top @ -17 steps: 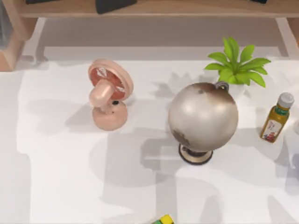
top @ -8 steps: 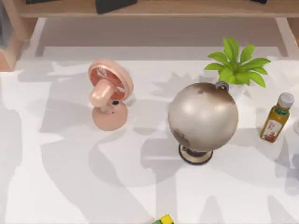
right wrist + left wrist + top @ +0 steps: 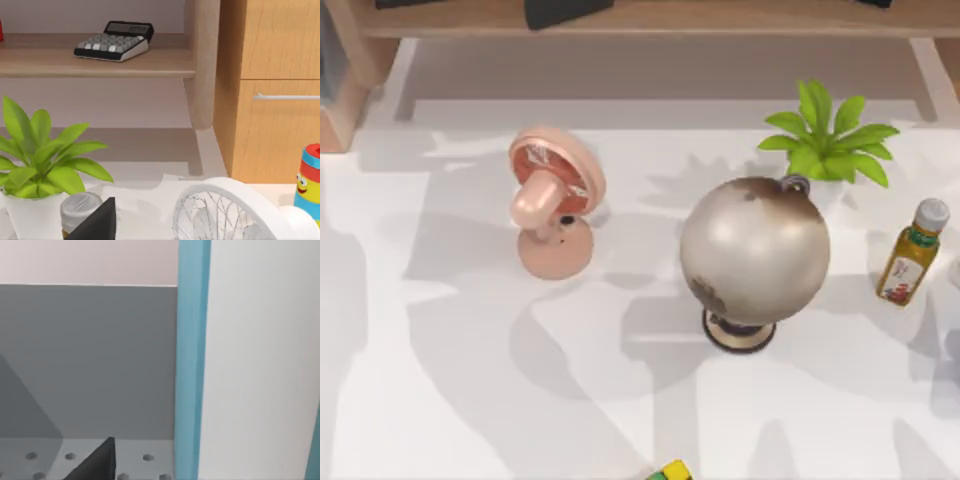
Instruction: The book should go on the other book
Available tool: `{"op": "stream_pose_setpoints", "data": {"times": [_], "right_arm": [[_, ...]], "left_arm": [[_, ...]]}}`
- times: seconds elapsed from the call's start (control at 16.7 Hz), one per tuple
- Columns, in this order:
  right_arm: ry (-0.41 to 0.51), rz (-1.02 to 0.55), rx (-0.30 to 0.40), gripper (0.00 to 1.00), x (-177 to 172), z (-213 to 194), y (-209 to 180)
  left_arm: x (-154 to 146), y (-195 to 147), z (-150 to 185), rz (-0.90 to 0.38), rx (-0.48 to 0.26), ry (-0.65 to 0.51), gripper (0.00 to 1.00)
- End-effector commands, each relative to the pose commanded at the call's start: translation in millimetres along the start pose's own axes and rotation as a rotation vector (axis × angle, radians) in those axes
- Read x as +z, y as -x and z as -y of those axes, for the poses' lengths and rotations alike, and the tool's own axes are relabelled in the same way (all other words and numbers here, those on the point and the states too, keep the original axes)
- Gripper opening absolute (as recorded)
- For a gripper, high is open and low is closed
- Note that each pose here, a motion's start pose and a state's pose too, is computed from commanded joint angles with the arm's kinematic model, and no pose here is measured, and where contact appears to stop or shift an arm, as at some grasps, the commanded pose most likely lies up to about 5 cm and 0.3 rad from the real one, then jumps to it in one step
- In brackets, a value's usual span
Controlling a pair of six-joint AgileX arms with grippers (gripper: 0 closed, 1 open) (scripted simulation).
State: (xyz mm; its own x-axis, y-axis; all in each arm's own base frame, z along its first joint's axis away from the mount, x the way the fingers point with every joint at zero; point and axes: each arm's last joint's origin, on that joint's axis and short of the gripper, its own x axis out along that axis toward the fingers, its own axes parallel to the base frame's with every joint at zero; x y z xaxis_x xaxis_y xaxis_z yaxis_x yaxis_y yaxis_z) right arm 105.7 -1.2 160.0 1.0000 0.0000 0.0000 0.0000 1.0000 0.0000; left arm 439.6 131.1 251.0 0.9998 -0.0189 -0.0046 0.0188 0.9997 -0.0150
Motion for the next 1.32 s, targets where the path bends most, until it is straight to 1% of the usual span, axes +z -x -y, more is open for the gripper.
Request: {"op": "stream_pose_setpoints", "data": {"times": [0.18, 0.3, 0.54, 0.78, 1.32], "right_arm": [[0.000, 0.000, 0.000, 1.00, 0, 0, 0], [0.000, 0.000, 0.000, 1.00, 0, 0, 0], [0.000, 0.000, 0.000, 1.00, 0, 0, 0], [0.000, 0.000, 0.000, 1.00, 0, 0, 0], [0.000, 0.000, 0.000, 1.00, 0, 0, 0]], "left_arm": [[9, -8, 4, 0.001, 0.006, 0.000, 1.00], [11, -14, 0, 0.003, 0.013, -0.001, 1.00], [-2, -26, -5, 0.000, 0.005, 0.000, 1.00], [-3, -28, -4, 0.001, 0.002, 0.000, 1.00], [-3, -28, -4, 0.001, 0.002, 0.000, 0.32]]}}
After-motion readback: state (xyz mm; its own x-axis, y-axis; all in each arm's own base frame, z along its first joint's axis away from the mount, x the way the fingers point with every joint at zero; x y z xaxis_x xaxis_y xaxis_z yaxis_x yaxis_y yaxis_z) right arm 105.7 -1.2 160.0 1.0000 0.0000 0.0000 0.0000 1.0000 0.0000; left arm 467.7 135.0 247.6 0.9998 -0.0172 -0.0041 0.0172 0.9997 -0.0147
